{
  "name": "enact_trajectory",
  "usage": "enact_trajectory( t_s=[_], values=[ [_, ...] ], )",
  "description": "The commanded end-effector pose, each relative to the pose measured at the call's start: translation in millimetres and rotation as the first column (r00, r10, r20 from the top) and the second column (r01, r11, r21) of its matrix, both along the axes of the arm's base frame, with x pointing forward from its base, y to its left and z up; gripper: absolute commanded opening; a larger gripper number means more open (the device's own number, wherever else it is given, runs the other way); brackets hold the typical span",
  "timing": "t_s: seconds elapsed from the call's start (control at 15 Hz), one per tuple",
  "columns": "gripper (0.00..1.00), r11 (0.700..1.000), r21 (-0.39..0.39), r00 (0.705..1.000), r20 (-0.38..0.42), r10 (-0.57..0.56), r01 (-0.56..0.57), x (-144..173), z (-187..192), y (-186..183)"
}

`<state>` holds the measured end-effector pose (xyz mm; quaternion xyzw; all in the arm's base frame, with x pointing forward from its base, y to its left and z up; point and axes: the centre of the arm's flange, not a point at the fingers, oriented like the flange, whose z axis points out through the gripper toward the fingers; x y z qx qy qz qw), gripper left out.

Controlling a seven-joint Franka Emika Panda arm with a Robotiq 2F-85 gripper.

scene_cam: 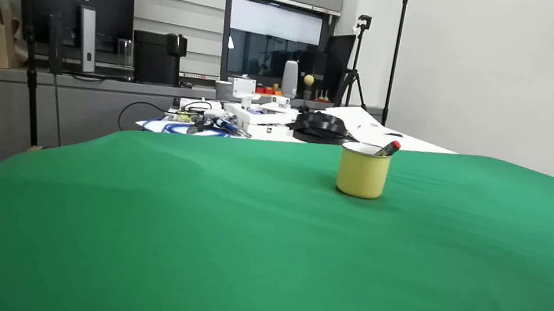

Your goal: Remove the marker from the cup and put it on the table

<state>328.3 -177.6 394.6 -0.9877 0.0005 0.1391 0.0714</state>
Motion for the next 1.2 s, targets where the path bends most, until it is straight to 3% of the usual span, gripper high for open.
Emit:
enact_trajectory(
  t_s=[0.0, 0.6, 0.87, 1.13],
  values=[
    [1.0, 1.0, 0.0, 1.0, 0.0, 0.0, 0.0, 0, 0, 0],
    [1.0, 1.0, 0.0, 1.0, 0.0, 0.0, 0.0, 0, 0, 0],
    [1.0, 0.992, -0.078, 0.994, -0.061, 0.09, -0.095, 38, 7, 17],
    [1.0, 0.958, -0.135, 0.965, -0.106, 0.239, -0.252, 90, 13, 62]
  ],
)
